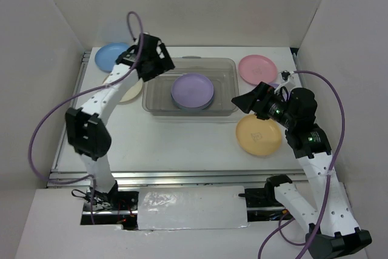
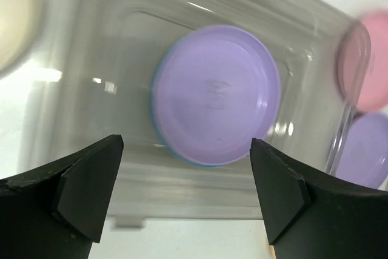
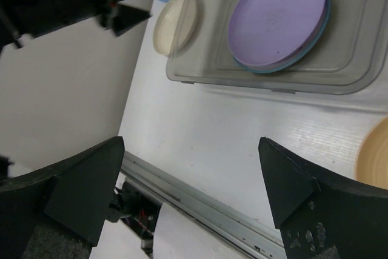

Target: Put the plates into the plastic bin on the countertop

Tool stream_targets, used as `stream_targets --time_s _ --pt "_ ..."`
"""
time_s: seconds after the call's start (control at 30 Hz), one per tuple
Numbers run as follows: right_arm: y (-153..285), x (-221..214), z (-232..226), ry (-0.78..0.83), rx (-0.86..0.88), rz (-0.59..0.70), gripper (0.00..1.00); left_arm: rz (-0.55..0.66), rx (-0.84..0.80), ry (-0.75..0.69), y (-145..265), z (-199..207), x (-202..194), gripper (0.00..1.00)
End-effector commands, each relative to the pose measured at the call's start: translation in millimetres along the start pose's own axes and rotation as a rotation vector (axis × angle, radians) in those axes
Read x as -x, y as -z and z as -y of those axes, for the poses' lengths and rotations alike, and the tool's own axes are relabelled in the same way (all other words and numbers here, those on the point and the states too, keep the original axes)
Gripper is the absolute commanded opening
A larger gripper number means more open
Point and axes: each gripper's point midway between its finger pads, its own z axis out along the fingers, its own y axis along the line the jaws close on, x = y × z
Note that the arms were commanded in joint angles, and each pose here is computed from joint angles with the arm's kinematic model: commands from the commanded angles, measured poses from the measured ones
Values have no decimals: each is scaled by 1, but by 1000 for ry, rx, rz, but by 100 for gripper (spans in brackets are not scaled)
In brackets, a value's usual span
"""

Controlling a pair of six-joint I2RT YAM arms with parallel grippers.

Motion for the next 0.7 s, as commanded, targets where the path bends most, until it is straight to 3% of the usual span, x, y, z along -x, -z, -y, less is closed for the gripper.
stream_targets --time_s 0.0,0.13,0.33,0.47,0.67 --pt "-7 6 16 0 -66 55 100 124 155 201 14 -86 41 99" --pt "-7 3 44 -43 -163 89 100 202 293 360 25 -187 55 99" --pt "4 -8 51 -50 -167 95 100 96 399 507 -8 -283 48 99" --pt "14 -12 45 -40 -137 94 100 29 408 582 -42 -310 39 99" --pt "23 -12 36 -2 -115 83 100 17 425 560 -73 -323 48 99"
